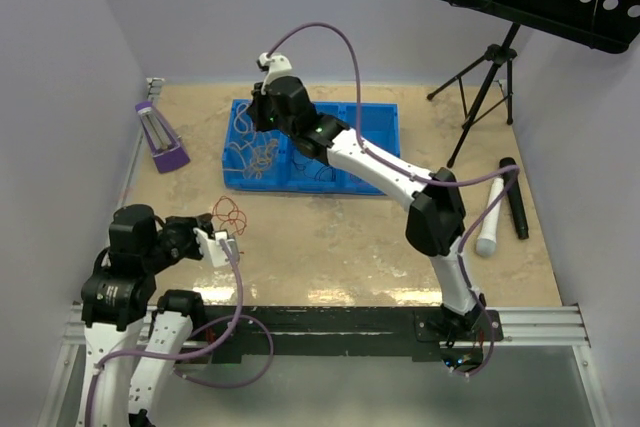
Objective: Untangle the cables
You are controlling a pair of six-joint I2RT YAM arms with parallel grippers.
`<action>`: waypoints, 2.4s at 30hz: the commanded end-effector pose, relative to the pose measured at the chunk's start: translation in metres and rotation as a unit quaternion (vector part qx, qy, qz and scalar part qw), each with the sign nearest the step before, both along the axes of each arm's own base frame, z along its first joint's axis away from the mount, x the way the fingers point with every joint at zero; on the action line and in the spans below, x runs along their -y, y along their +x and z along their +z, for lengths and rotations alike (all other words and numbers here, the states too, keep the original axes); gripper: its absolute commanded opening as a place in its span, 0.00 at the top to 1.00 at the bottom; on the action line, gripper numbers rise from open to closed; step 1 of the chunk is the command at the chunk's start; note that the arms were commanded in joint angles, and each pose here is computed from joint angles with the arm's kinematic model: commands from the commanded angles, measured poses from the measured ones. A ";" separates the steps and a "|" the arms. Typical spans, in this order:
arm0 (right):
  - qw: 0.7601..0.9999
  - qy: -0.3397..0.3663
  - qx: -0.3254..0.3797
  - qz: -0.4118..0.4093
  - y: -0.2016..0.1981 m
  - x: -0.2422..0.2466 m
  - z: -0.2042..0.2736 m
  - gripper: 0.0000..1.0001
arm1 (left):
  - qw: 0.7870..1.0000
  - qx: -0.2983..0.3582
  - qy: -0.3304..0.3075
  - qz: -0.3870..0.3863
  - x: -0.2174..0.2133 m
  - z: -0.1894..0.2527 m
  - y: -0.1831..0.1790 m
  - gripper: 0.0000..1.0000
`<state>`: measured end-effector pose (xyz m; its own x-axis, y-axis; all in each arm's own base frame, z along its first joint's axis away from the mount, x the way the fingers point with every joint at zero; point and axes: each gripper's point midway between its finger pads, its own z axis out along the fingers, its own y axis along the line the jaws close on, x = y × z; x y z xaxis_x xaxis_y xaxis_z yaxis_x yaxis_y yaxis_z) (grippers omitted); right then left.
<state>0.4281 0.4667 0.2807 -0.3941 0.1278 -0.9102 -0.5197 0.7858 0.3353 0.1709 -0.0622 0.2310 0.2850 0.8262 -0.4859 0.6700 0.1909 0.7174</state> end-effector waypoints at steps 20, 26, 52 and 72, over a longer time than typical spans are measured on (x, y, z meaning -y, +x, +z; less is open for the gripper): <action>0.987 -0.033 0.010 -0.159 0.063 0.032 -0.031 1.00 | 0.964 0.176 -0.189 -0.061 0.042 0.147 0.002 1.00; 0.987 -0.013 0.033 -0.158 0.067 0.032 -0.005 1.00 | 0.966 0.175 -0.183 -0.055 0.040 0.141 -0.001 1.00; 0.993 0.044 -0.021 -0.108 0.056 0.063 0.004 0.28 | 0.947 0.200 -0.221 -0.121 0.063 0.165 0.024 1.00; 0.913 0.108 0.052 -0.390 -0.045 0.344 0.086 0.27 | 0.894 0.199 -0.278 -0.288 0.220 0.184 0.155 1.00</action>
<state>0.3876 0.1363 0.4143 0.0388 0.5504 -0.8340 0.0175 0.8341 0.5513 0.3197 -0.2535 0.3438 0.6778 0.2665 -0.6853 0.6453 0.2312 0.7281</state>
